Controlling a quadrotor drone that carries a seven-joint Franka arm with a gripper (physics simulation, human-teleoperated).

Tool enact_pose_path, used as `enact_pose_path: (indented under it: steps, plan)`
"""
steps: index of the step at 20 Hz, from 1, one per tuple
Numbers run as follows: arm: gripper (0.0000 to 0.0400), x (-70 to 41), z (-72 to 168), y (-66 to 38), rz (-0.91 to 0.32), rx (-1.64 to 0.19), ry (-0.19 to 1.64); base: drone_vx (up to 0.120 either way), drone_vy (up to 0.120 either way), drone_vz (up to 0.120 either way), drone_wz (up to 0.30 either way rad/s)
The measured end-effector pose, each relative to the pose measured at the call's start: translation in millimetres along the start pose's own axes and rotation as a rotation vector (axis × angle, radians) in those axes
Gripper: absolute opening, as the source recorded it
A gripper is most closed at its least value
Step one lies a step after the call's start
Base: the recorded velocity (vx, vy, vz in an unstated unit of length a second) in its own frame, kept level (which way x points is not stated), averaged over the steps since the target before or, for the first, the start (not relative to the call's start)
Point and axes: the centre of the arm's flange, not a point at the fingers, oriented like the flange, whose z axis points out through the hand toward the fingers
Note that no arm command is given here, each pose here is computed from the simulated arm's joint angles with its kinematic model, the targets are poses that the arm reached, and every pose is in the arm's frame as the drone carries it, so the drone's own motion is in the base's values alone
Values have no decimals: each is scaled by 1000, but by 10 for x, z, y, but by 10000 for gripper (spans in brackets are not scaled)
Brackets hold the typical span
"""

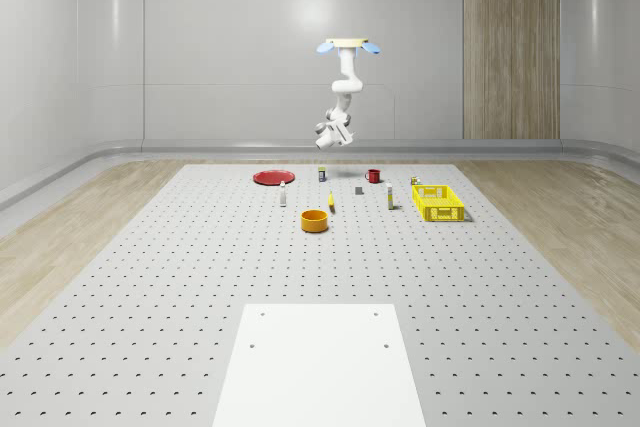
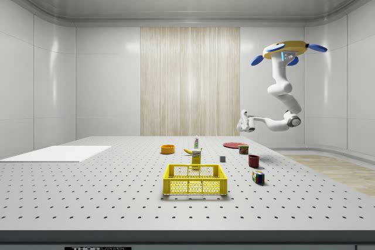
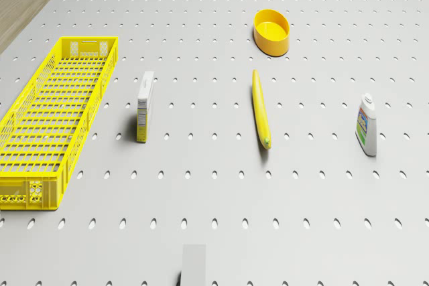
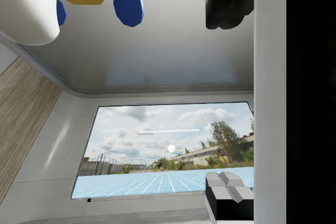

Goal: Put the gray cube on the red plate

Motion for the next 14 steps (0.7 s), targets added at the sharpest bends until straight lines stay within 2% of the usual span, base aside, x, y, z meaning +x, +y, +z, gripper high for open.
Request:
enact_pose_path:
  steps: [3,6,9,14]
  plan:
    - [400,-347,133,-342,-11,-364,362,120,0,-120,0]
    - [400,-594,458,-579,-22,-705,701,120,0,-120,0]
    - [400,-695,781,-670,-31,-958,953,120,0,-120,0]
    - [400,-718,1105,-679,-42,-1189,1188,120,0,-120,0]
